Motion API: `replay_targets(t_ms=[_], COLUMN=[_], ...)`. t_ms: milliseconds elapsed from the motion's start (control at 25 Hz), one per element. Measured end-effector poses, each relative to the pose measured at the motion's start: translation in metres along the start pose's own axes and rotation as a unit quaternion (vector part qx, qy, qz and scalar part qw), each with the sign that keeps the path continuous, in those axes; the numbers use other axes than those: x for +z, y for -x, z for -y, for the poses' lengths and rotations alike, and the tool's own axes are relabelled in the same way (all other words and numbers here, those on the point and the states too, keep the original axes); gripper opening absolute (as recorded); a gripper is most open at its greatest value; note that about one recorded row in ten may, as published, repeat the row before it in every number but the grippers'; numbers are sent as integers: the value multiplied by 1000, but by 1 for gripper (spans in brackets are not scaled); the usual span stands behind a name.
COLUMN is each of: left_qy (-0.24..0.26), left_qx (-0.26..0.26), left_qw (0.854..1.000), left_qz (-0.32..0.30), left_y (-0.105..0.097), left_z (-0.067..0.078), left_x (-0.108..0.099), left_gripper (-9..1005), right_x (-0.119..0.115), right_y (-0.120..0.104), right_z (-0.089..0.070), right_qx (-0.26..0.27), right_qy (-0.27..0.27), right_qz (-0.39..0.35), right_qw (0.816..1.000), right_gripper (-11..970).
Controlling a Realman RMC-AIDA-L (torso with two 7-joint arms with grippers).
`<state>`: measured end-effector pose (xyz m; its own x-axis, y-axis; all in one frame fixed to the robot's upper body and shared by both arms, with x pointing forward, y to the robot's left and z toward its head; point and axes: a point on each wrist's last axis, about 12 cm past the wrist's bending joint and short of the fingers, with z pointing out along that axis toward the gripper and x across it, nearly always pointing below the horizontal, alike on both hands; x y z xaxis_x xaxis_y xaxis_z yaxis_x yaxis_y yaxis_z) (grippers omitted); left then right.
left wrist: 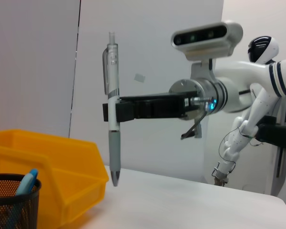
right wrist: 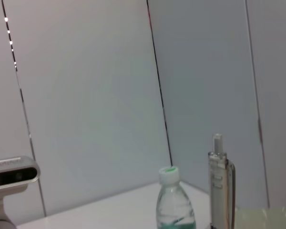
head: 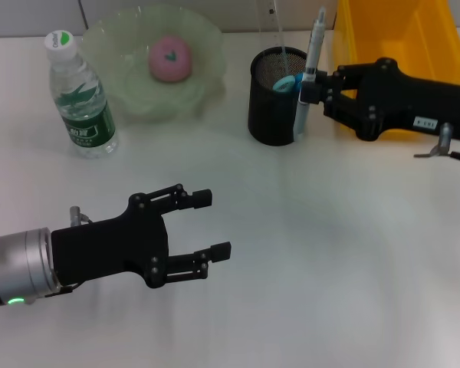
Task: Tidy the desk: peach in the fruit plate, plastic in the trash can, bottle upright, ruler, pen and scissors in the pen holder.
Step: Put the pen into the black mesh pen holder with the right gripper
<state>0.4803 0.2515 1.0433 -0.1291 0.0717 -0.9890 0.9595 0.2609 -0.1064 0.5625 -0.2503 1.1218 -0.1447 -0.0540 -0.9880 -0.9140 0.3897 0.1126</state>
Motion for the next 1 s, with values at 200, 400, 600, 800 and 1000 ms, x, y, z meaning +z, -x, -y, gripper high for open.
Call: replay_targets(t_ms=[200, 400, 600, 800, 1000], left_qy=[0, 1, 4, 16, 36], left_qx=[1, 2, -1, -4, -8], left_qw=[1000, 1000, 1000, 1000, 999], left_qz=[3, 4, 5, 14, 32], left_y=[1, 1, 1, 3, 3], left_z=[0, -1, -2, -4, -4], left_x=[1, 1, 4, 4, 2], left_gripper=[783, 783, 783, 783, 783], right_x=[2, 3, 8, 14, 21], right_y=[-14, -15, -19, -26, -29], right_z=[-4, -5, -6, -4, 3], right_qx=[-14, -17, -40, -64, -65], right_qy=[-9, -11, -27, -70, -116], right_qz=[31, 37, 68, 100, 116], right_qw=[999, 999, 996, 990, 984], right_gripper=[129, 128, 128, 127, 127])
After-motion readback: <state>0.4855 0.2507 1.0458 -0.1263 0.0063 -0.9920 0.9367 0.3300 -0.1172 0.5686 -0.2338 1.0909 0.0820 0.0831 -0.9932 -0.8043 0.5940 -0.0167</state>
